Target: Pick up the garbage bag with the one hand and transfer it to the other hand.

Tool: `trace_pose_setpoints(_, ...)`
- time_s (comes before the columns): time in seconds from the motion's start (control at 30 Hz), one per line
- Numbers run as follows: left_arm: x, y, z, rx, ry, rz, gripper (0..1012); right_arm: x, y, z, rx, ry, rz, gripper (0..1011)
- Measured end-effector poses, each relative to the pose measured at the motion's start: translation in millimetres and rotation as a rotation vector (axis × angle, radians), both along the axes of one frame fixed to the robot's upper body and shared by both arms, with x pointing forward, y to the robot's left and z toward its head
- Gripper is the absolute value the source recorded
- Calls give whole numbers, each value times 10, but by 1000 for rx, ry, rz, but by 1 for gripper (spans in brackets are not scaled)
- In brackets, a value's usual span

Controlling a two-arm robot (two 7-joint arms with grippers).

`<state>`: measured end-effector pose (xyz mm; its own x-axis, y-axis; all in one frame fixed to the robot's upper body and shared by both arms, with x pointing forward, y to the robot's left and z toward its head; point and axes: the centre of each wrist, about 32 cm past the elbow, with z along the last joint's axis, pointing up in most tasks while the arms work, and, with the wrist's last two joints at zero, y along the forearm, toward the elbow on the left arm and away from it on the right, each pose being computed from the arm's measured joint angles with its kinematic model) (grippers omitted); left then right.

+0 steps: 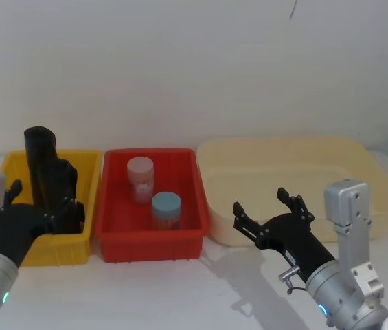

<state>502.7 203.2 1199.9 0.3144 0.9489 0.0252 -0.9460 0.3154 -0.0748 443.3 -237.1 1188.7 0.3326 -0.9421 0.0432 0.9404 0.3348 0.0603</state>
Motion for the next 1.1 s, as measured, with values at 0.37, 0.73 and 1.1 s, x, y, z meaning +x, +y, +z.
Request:
trace_pose_setpoints(0.37,178,-39,-21,-5,21,-36,1000,0,0,0,0,0,0,1000)
trace_pose_setpoints(0.73,311,-56,-42,-10,33,-56,885,0,0,0,0,0,0,1000)
trace_pose_setpoints(1.1,401,-58,-17,-12,32,-73,564,0,0,0,0,0,0,1000)
